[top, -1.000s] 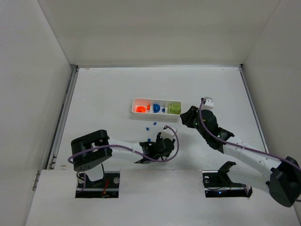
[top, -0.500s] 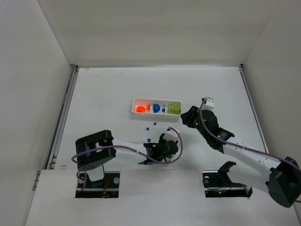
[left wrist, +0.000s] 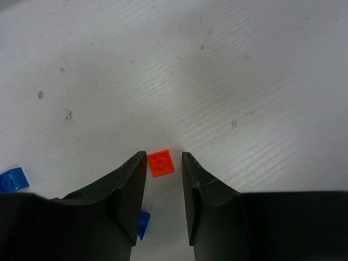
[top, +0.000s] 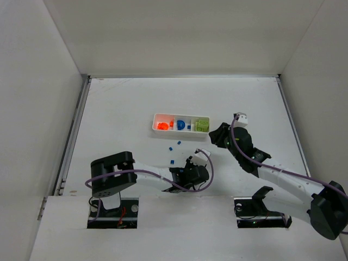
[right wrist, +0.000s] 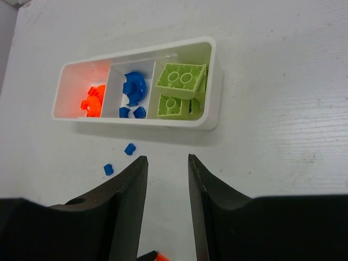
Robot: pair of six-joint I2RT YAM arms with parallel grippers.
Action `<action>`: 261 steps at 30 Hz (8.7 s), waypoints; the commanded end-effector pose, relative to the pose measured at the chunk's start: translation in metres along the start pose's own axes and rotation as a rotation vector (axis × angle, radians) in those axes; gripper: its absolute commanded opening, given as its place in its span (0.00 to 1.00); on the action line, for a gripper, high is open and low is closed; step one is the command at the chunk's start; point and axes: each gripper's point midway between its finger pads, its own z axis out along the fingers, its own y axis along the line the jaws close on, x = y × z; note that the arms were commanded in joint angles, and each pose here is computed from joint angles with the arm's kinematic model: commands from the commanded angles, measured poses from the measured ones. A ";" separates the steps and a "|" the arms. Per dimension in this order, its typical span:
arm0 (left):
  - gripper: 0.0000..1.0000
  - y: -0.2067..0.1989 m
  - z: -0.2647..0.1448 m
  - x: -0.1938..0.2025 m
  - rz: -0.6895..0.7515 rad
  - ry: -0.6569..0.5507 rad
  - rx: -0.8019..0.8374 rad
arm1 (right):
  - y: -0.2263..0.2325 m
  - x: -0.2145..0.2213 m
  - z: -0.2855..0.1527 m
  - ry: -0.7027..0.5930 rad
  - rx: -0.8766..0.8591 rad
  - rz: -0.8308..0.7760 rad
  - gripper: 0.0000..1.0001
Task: Sort the legos into containers by color
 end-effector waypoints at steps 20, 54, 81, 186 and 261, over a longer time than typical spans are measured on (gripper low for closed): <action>0.15 0.043 -0.029 -0.058 -0.133 -0.108 -0.029 | -0.008 -0.019 -0.005 -0.077 -0.014 0.049 0.42; 0.45 0.225 0.039 -0.167 -0.437 -0.253 -0.360 | 0.078 0.185 -0.052 0.417 -0.244 -0.455 0.53; 0.45 0.160 -0.054 -0.032 -0.501 -0.081 -0.237 | 0.072 0.196 -0.051 0.408 -0.130 -0.547 0.21; 0.36 0.184 -0.005 -0.129 -0.499 -0.208 -0.221 | 0.089 0.197 -0.020 0.293 -0.105 -0.419 0.47; 0.18 0.151 0.037 -0.022 -0.488 -0.135 -0.472 | 0.086 0.011 0.047 0.018 -0.126 -0.146 0.54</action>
